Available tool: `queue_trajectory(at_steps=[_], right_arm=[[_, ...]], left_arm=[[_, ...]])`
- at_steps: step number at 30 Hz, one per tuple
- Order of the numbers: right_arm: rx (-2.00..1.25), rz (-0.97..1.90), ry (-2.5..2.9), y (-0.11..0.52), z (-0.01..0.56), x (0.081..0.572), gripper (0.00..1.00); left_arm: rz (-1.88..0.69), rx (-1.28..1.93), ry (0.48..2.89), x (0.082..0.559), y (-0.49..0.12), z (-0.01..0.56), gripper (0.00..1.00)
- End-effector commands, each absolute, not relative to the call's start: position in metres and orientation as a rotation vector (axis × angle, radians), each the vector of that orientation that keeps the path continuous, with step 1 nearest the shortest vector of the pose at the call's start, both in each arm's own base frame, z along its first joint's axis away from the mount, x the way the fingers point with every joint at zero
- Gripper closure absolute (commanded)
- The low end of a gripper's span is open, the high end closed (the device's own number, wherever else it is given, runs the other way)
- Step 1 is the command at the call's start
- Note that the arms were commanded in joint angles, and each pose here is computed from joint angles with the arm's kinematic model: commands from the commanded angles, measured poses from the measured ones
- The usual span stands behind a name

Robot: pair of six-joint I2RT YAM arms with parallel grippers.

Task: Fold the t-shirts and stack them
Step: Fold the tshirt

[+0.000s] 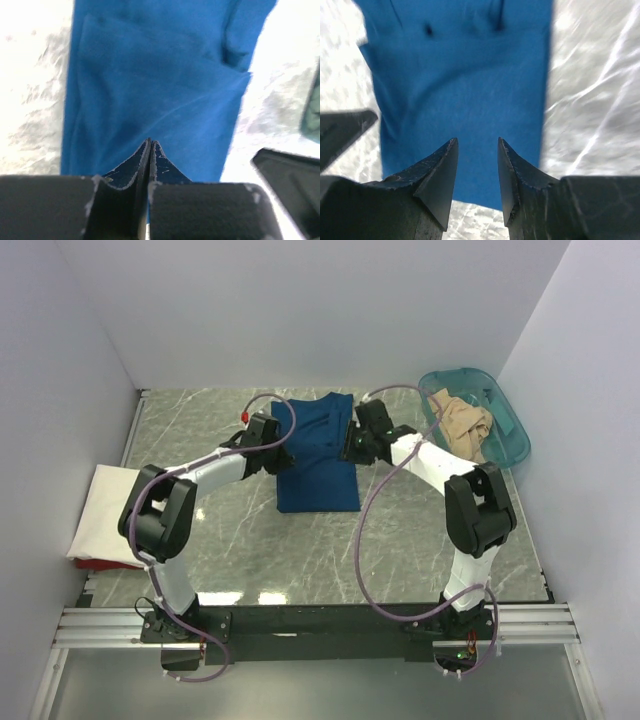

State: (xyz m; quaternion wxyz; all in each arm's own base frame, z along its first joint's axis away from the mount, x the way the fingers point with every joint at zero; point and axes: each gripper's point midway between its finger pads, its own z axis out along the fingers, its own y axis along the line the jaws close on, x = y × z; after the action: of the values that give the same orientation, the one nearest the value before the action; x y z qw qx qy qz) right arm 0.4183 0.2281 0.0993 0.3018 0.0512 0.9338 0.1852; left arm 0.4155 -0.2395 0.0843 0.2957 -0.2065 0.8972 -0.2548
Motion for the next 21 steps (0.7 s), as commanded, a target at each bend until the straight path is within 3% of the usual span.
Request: queue_trajectory(at_steps=[1,9,14,21], right_arm=[[0.142,0.497,2.487,0.236,0.084,0.400,0.55],[0.176,0.491,2.557,0.227,0.039,0.360,0.56],[0.188,0.479,2.577,0.224,0.031,0.352,0.56],[0.197,0.490,2.541,0.213,0.044,0.337,0.55]], left_arm=[[-0.653,-0.550,2.444,0.401,-0.242,0.063,0.94],[-0.644,-0.538,2.508,0.341,-0.234,0.027,0.93],[-0.610,-0.516,2.518,0.334,-0.226,0.025,0.85],[-0.674,-0.475,2.427,0.330,-0.224,0.065,0.69]])
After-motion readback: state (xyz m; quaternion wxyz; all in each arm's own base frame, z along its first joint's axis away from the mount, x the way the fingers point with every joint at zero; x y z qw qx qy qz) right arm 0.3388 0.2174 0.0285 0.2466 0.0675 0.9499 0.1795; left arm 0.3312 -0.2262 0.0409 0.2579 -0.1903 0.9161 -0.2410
